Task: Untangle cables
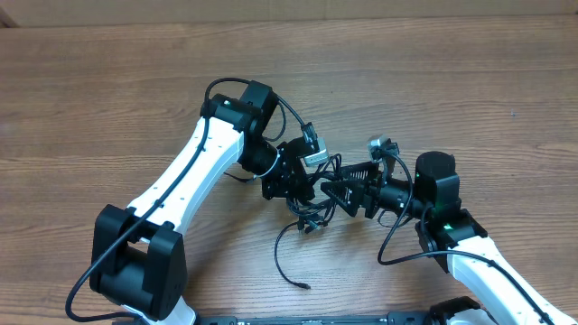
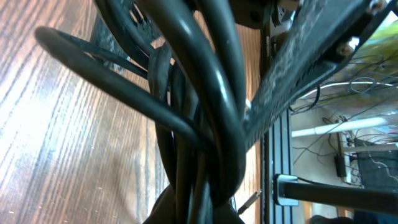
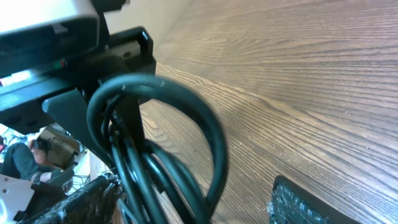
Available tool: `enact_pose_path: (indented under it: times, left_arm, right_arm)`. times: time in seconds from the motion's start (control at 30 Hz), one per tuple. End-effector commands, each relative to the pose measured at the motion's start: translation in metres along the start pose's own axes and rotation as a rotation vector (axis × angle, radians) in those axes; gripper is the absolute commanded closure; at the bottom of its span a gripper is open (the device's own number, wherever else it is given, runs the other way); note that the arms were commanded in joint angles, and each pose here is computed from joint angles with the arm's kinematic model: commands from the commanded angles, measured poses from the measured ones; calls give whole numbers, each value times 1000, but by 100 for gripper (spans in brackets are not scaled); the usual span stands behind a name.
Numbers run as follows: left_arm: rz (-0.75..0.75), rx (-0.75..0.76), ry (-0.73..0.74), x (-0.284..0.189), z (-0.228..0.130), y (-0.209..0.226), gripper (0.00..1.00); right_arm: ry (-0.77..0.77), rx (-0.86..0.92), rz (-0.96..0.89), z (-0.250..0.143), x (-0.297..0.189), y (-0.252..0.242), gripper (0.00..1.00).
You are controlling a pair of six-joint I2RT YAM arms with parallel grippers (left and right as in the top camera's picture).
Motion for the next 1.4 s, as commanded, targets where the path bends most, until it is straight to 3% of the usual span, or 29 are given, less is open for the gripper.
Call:
enact_pose_path:
  times: [0.0,0.13,0.33,1.37]
  left_arm:
    - [-7,60,-40,-11,2,-8,96]
    - [-28,44,-28,-13,-2,-12,96]
    - [-57,47,-18,-7,1,-18,96]
    - [-144,87,-77,5,14,-31,96]
  right_arm:
    - [-22,-29,60,9,-11,5,22]
    - [-59,-78,130,19,-25,6,22]
    - [-96,-86,84,24,-27,1,15]
    - [-43,19,24,12,-11,-26,20]
Point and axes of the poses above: each gripper's point midway between its finger pads, its own x axis out along the fingers, its own y axis along the line the jaws close on, z = x × y, the point moved 10 cm from there along -x, back along the fingers, and after that the axes turned 5 degrees about x, right-handed, at the moved point
